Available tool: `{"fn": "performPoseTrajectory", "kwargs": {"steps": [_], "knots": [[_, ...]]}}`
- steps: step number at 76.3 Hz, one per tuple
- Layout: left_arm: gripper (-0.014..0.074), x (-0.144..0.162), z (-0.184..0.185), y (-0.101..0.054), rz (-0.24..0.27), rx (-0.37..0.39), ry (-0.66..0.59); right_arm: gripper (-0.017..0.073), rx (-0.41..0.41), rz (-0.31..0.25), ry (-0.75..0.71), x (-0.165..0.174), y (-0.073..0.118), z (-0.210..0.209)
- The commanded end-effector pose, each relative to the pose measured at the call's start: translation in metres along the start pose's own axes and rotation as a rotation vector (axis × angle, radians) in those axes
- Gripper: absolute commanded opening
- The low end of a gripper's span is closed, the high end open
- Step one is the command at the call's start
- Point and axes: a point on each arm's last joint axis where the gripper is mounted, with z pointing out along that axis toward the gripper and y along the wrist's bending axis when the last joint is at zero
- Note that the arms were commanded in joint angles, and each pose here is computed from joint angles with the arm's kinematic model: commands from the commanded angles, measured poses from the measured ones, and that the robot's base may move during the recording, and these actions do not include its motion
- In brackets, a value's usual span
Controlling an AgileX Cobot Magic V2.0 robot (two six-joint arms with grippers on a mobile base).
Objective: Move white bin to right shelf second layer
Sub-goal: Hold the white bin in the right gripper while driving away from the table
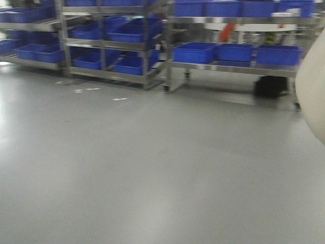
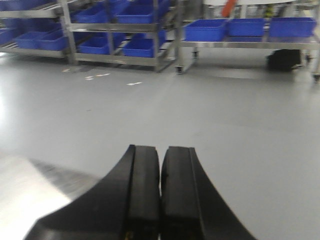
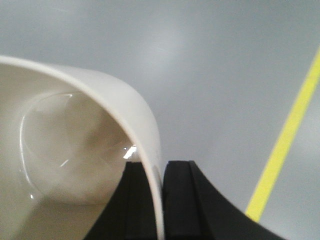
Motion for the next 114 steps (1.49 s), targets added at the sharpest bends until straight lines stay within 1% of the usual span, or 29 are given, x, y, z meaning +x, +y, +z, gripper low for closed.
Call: {"fn": "performPoseTrajectory", "kwargs": {"steps": [1, 114], "knots": [[0.0085, 0.0038, 0.0010, -0.0004, -0.005, 0.001, -0.063, 0.0109, -0.008, 0.008, -0.111, -0.0146, 0.0011, -0.0064], [0.0085, 0.0038, 0.0010, -0.0004, -0.005, 0.001, -0.063, 0.0109, -0.008, 0.008, -0.109, -0.0144, 0.0011, -0.0063]]}}
